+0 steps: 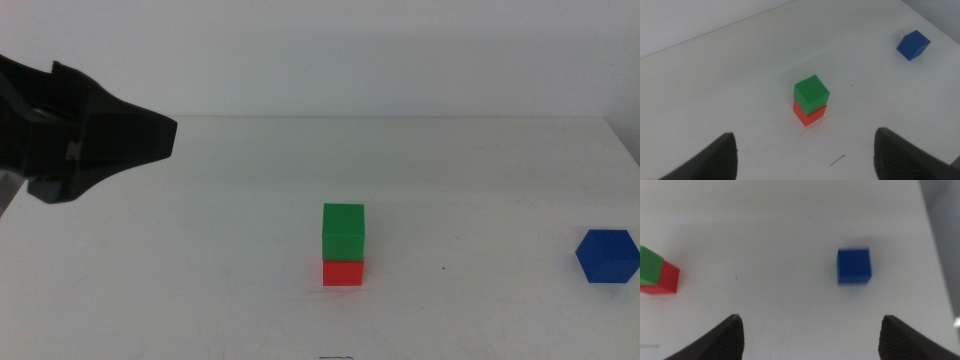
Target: Stack red cubes first, then green, then blue cubes in a specific spot.
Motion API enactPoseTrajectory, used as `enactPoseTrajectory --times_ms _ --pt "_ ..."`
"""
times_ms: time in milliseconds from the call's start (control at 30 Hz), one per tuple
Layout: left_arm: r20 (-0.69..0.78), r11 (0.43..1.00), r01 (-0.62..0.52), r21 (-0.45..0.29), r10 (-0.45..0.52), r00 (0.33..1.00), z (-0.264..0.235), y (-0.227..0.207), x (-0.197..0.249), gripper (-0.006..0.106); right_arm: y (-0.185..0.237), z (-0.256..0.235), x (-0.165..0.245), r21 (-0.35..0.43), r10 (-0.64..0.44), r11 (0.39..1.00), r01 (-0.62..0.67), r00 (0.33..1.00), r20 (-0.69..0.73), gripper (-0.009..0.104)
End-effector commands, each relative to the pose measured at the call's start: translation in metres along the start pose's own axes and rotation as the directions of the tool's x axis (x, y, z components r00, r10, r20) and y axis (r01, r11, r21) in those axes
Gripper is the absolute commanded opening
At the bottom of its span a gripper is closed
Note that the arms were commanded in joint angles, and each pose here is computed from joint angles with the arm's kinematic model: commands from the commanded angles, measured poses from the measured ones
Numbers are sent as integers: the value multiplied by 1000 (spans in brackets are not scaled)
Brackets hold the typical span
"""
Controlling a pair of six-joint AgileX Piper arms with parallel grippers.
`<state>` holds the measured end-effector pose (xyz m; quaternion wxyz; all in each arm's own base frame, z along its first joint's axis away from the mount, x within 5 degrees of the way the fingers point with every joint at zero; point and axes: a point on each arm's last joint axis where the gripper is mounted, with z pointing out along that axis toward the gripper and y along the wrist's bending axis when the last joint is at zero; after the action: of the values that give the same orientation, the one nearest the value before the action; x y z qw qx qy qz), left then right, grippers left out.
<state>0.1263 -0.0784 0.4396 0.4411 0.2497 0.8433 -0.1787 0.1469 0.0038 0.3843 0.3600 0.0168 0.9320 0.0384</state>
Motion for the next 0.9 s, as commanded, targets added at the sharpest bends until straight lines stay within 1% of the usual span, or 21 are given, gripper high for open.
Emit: enactPoseTrajectory --times_ms 0,100,233,533,633,767,867 --pt "91 1000 4 8 -5 996 -7 -2 -10 94 1 2 -11 -6 48 999 -48 999 -8 73" --pt "91 1000 4 8 -5 996 -7 -2 -10 94 -1 19 -12 9 114 993 -114 987 -109 73" --pt "91 1000 4 8 -5 996 -7 -2 -10 94 -2 39 -17 18 135 991 -134 975 -174 73" --pt "91 1000 4 8 -5 996 -7 -2 -10 94 -11 94 -33 85 84 994 -63 960 -267 74" --pt "91 1000 4 8 -5 996 -7 -2 -10 94 -12 114 -47 87 80 995 -56 949 -305 75" --pt "91 1000 4 8 -5 996 -7 -2 -10 94 -13 136 -73 78 45 997 -19 941 -336 77" --pt "91 1000 4 8 -5 996 -7 -2 -10 94 -13 151 -90 71 27 997 1 919 -393 78"
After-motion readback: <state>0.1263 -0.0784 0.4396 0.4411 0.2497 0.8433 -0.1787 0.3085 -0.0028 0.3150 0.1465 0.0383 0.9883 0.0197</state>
